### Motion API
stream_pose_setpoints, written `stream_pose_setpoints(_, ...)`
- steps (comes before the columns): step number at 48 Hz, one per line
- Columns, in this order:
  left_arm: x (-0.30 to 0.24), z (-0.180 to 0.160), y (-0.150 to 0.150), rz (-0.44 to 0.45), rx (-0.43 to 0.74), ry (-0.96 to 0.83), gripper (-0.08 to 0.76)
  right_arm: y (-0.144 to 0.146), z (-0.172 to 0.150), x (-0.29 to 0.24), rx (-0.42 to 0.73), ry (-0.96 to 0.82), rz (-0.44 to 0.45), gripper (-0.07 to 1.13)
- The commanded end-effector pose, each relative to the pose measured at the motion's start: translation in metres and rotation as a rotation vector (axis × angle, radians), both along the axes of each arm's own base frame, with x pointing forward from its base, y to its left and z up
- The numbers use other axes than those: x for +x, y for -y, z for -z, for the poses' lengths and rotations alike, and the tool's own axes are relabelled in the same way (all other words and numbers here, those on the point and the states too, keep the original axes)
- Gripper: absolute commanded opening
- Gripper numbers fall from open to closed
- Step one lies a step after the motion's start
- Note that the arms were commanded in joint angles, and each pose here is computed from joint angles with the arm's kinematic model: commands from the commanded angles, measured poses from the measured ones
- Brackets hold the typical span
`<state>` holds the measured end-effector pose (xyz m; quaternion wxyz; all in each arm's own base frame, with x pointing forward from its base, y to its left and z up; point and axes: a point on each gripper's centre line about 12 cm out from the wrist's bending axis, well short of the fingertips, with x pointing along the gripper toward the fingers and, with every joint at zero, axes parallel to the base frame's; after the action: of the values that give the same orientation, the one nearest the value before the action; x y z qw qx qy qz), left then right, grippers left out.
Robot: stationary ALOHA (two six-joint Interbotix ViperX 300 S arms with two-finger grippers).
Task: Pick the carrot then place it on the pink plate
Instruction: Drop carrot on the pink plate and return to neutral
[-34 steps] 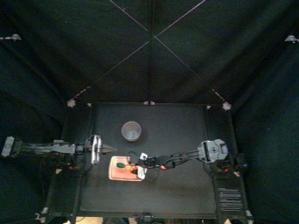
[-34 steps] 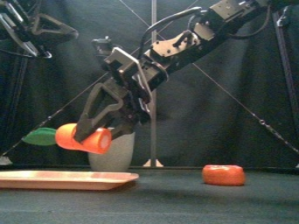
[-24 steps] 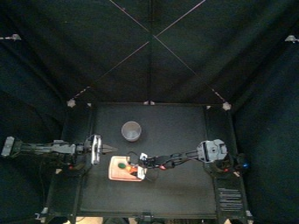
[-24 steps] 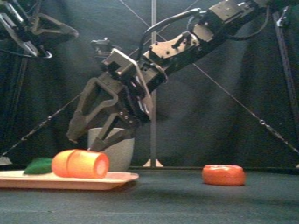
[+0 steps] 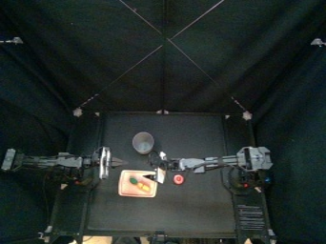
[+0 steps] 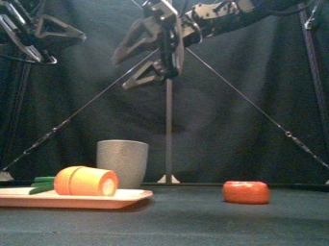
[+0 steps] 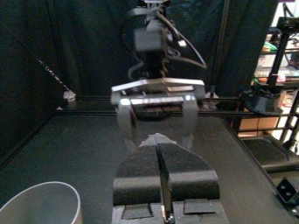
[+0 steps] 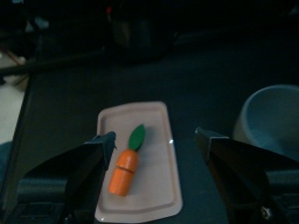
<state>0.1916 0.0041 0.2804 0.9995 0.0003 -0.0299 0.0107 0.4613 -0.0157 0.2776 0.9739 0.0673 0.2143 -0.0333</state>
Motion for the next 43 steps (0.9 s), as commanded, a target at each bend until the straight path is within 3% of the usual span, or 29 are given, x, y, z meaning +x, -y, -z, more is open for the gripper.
stream_pose_setpoints(1,0.001,-0.006,0.001,0.003,0.009,0.015,-0.019,0.001,-0.051,-0.031,-0.039,0.137,-0.009,1.04)
stream_pose_setpoints(11,0.001,-0.006,0.001,0.005,0.012,0.018,-0.019,-0.007,-0.075,-0.092,-0.093,0.286,-0.047,1.04)
stream_pose_setpoints(31,-0.001,-0.007,0.001,0.006,0.014,0.024,-0.019,-0.016,-0.061,-0.233,-0.1,0.508,-0.073,1.04)
stream_pose_setpoints(43,-0.001,-0.006,0.001,0.006,0.014,0.024,-0.019,-0.02,-0.058,-0.272,-0.1,0.59,-0.088,1.04)
